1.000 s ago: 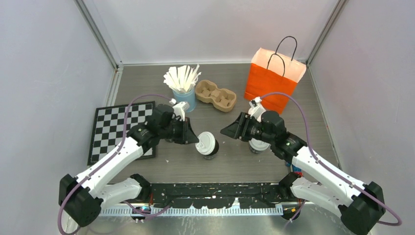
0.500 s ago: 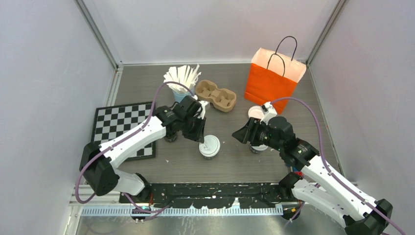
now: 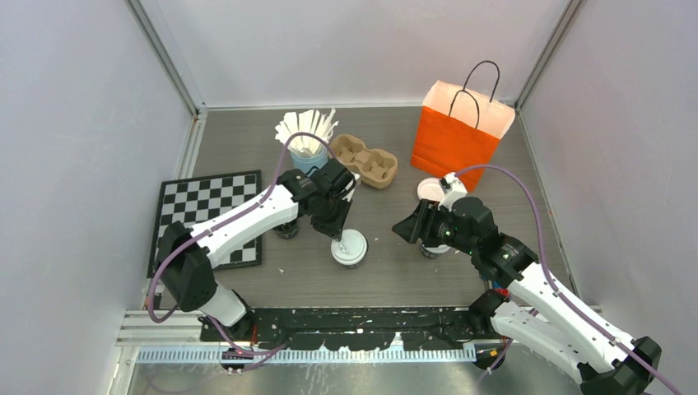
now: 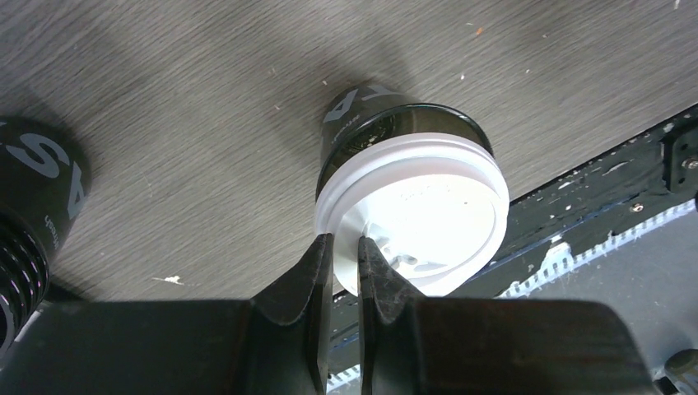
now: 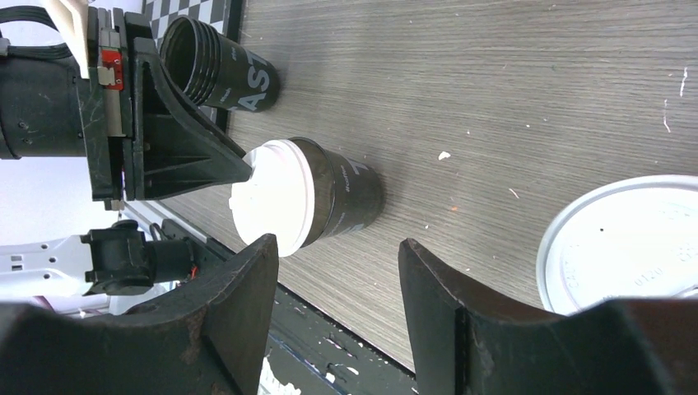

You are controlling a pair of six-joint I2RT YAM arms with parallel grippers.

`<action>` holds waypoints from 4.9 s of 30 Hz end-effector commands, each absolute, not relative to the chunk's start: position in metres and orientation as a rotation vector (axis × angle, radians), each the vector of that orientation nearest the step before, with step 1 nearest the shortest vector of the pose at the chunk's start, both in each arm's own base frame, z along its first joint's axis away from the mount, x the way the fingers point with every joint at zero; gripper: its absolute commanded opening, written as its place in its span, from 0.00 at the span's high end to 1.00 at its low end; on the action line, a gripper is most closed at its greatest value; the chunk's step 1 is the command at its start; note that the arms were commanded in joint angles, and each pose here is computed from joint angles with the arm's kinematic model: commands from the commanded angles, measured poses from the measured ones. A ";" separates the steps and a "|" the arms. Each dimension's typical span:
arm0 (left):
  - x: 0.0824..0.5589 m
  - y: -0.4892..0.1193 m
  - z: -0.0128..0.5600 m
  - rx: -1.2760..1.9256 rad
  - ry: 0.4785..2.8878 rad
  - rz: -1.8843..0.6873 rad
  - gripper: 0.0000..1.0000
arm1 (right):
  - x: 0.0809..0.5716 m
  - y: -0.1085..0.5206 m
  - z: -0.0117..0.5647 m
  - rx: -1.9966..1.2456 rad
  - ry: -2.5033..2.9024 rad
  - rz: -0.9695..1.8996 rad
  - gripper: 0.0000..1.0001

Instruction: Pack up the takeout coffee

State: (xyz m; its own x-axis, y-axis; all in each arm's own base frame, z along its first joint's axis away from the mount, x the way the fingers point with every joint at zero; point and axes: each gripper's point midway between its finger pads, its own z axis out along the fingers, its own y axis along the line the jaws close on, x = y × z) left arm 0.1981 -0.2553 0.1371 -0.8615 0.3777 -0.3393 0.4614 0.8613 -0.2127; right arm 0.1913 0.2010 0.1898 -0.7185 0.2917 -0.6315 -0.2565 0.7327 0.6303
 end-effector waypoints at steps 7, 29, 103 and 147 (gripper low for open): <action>0.206 -0.259 0.138 0.674 2.735 -0.380 0.97 | 0.198 0.201 0.196 0.005 2.144 0.920 0.39; 0.214 -0.267 0.138 0.698 2.757 -0.358 0.91 | 0.203 0.224 0.169 -0.013 2.217 0.999 0.36; 0.211 -0.241 0.195 0.467 2.275 -0.921 0.46 | 0.188 0.304 0.189 -0.264 2.232 1.162 0.61; 0.197 -0.245 0.135 0.489 2.321 -1.098 0.33 | 0.219 0.301 0.137 -0.345 2.403 0.889 0.38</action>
